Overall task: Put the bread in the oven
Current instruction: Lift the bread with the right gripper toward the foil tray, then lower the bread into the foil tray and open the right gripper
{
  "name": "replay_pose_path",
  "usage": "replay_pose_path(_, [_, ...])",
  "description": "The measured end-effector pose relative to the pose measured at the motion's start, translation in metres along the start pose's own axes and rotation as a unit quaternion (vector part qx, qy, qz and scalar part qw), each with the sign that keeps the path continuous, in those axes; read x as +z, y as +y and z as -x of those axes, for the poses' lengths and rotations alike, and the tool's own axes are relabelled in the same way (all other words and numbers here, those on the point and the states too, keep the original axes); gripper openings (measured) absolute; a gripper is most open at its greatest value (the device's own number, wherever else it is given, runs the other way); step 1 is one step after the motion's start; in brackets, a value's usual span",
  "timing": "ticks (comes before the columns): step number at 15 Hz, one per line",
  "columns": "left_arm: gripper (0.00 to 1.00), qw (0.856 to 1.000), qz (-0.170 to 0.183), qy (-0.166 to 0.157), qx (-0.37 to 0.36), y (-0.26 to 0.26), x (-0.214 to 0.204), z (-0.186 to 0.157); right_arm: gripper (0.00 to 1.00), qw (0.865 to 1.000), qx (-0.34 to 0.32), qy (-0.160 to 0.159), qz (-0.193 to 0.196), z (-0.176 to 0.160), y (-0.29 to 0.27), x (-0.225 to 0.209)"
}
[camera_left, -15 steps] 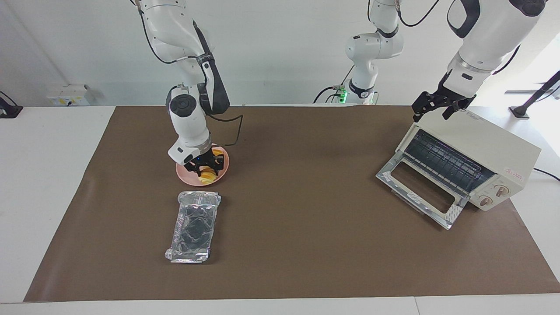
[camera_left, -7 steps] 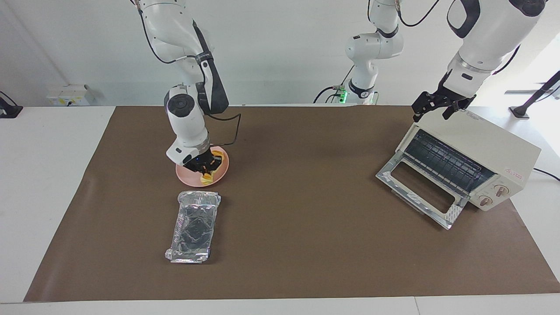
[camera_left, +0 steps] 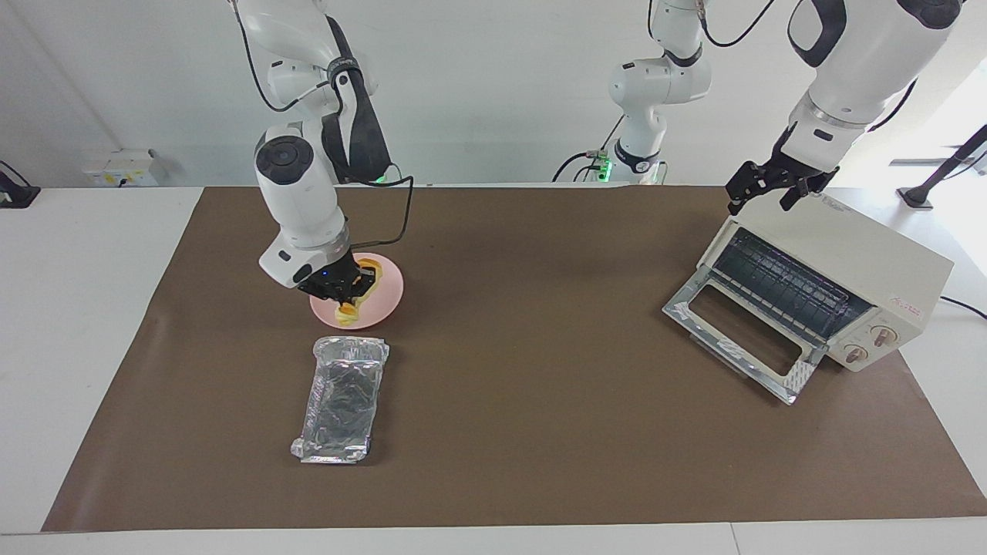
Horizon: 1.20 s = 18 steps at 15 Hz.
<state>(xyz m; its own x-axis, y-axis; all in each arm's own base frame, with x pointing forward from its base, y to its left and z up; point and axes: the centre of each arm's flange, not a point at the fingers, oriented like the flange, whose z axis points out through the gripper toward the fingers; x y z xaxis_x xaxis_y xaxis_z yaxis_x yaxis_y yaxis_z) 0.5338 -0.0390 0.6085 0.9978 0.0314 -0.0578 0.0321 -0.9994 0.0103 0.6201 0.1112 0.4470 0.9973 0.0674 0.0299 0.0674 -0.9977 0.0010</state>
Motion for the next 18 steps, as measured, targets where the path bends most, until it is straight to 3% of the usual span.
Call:
replay_pose_path(3, [1.0,1.0,0.0,0.0,0.0,0.0,0.0,0.0,0.1,1.0,0.003,-0.025,-0.005,-0.04,0.013,0.007])
replay_pose_path(8, [1.0,1.0,0.0,0.0,0.0,0.0,0.0,0.0,0.1,1.0,0.003,-0.023,-0.009,-0.103,0.021,0.046])
replay_pose_path(13, [1.0,1.0,0.0,0.0,0.0,0.0,0.0,0.0,0.1,1.0,0.003,-0.016,-0.011,-0.124,0.026,0.084])
replay_pose_path(18, [1.0,1.0,0.0,0.0,0.0,0.0,0.0,0.0,0.1,1.0,-0.003,0.0,-0.012,-0.13,0.024,0.095])
